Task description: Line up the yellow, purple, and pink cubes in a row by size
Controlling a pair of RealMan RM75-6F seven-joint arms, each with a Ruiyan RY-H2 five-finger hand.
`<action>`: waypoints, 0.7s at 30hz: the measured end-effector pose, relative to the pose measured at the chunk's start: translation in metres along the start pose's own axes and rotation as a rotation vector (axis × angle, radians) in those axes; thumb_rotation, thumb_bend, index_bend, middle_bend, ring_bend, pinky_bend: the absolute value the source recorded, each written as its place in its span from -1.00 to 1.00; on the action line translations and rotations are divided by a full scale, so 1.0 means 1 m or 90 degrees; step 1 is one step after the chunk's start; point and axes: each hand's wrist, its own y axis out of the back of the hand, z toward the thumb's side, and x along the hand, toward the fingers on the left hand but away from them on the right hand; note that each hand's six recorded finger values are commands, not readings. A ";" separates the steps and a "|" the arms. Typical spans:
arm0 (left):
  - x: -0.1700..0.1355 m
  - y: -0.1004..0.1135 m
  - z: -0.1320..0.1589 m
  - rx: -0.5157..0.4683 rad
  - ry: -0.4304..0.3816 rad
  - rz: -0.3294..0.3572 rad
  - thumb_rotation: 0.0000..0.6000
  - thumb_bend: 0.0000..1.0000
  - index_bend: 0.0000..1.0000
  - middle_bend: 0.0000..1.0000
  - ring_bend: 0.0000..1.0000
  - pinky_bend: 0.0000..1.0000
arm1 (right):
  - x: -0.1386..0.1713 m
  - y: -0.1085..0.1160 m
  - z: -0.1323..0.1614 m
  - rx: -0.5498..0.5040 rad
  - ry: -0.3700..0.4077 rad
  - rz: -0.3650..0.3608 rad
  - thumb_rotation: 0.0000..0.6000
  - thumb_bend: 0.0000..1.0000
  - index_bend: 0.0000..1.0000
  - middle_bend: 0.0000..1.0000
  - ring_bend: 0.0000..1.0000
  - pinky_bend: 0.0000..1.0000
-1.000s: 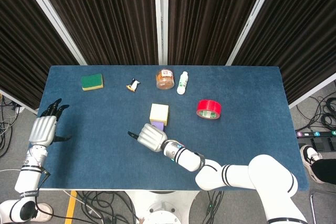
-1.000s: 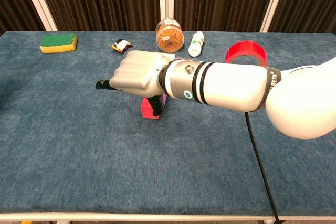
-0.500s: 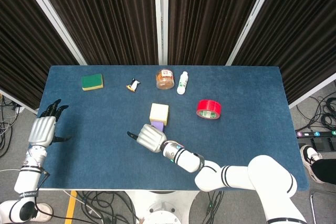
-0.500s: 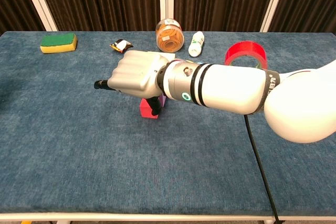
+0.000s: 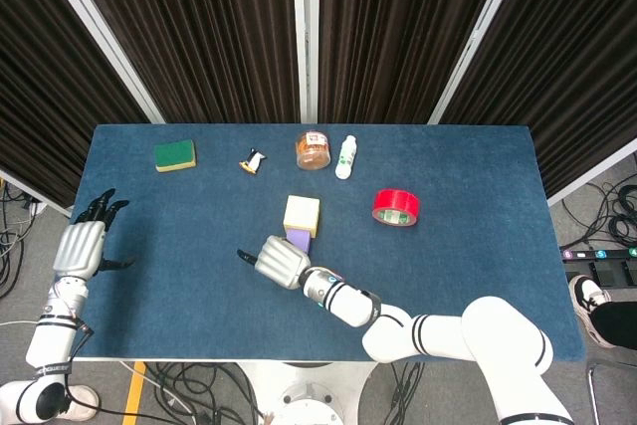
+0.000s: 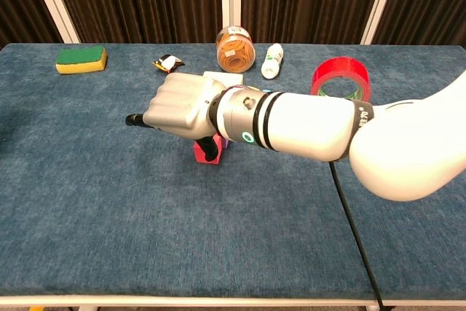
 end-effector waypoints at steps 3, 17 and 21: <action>0.000 0.000 0.000 0.000 0.000 0.000 1.00 -0.94 -0.59 -0.88 -0.82 -0.58 | -0.002 0.000 -0.001 0.004 -0.004 0.001 1.00 -1.00 -1.00 0.74 0.86 1.00; -0.001 0.005 -0.004 0.009 0.006 0.006 1.00 -0.94 -0.59 -0.88 -0.82 -0.58 | 0.026 0.014 -0.010 -0.036 -0.006 -0.036 1.00 -1.00 -1.00 0.72 0.84 1.00; -0.004 0.009 -0.009 0.014 0.016 0.006 1.00 -0.94 -0.59 -0.88 -0.82 -0.58 | 0.059 0.018 -0.041 -0.083 -0.057 -0.064 1.00 -0.99 -1.00 0.55 0.68 1.00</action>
